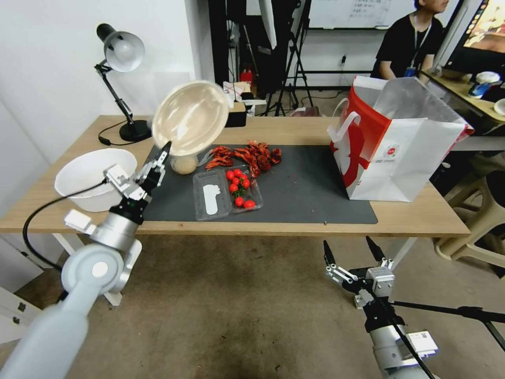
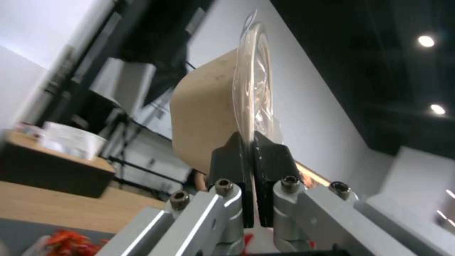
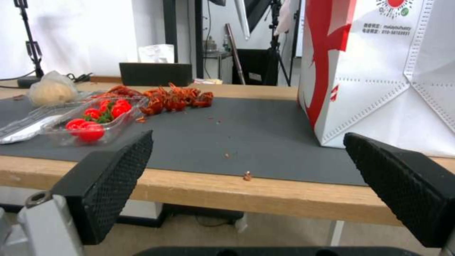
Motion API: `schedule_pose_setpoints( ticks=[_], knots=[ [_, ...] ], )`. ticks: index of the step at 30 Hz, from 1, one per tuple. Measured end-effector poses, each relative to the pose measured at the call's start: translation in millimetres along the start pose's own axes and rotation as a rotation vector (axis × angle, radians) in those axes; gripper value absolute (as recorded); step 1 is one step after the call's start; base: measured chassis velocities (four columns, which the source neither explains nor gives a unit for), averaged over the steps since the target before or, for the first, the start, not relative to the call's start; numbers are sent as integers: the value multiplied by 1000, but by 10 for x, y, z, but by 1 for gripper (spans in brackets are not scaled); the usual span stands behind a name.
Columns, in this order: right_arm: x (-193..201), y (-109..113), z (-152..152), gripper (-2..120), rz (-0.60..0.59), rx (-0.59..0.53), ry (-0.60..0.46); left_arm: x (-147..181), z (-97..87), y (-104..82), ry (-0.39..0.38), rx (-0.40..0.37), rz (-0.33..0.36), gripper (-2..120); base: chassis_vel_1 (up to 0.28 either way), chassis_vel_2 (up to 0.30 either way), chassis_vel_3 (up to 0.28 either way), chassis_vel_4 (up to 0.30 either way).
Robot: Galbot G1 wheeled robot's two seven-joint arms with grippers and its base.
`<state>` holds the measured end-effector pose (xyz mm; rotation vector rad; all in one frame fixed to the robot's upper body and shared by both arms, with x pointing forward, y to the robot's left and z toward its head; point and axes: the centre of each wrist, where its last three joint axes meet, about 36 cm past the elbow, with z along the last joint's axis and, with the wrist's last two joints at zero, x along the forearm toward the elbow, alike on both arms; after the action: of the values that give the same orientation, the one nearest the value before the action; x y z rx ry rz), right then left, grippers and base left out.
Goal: Pick up the trash from the table and place it into the takeout bag.
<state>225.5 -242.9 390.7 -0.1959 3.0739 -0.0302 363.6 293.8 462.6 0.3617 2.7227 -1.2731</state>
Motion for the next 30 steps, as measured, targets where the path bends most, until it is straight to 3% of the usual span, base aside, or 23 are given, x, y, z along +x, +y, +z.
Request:
schedule_pose_setpoints(
  ticks=[2, 5, 7, 8, 11, 13, 15, 16, 18, 21, 24, 30],
  knots=[
    [0, 8, -18, 100, -3, -5, -3, -95, -87, 35, 3, -31, 90, 0, 0, 0, 0, 0],
    [3, 13, -31, 100, -5, -8, -5, -158, -148, 43, 12, -44, 144, 0, 0, 0, 0, 0],
    [9, 17, -38, 100, -5, -10, -5, -289, -245, 65, 29, -68, 233, 0, 0, 0, 0, 0],
    [9, 17, -38, 100, -5, -10, -5, -289, -245, 65, 29, -68, 233, 0, 0, 0, 0, 0],
    [21, 17, -58, 100, -5, -10, -6, -509, -346, 85, 53, -110, 343, 0, 0, 0, 0, 0],
    [26, 17, -59, 100, -4, -10, -5, -560, -342, 93, 65, -114, 363, 0, 0, 0, 0, 0],
    [53, 27, -54, 100, -1, -21, 2, -959, -385, 16, 87, -136, 468, 0, 0, 0, 0, 0],
    [53, 27, -54, 100, -1, -21, 2, -959, -385, 16, 87, -136, 468, 0, 0, 0, 0, 0],
    [70, 43, -67, 100, -5, -29, 1, -1225, -321, -74, 99, -127, 531, 0, 0, 0, 0, 0],
    [85, 66, -82, 100, -5, -31, 1, -1397, -238, -120, 111, -115, 564, 0, 0, 0, 0, 0],
    [124, 112, -81, 100, -14, -25, 7, -1688, -53, -210, 147, -98, 628, 0, 0, 0, 0, 0],
    [138, 136, -110, 100, -13, -23, 2, -1943, 161, -319, 200, -102, 692, 0, 0, 0, 0, 0]
  ],
)
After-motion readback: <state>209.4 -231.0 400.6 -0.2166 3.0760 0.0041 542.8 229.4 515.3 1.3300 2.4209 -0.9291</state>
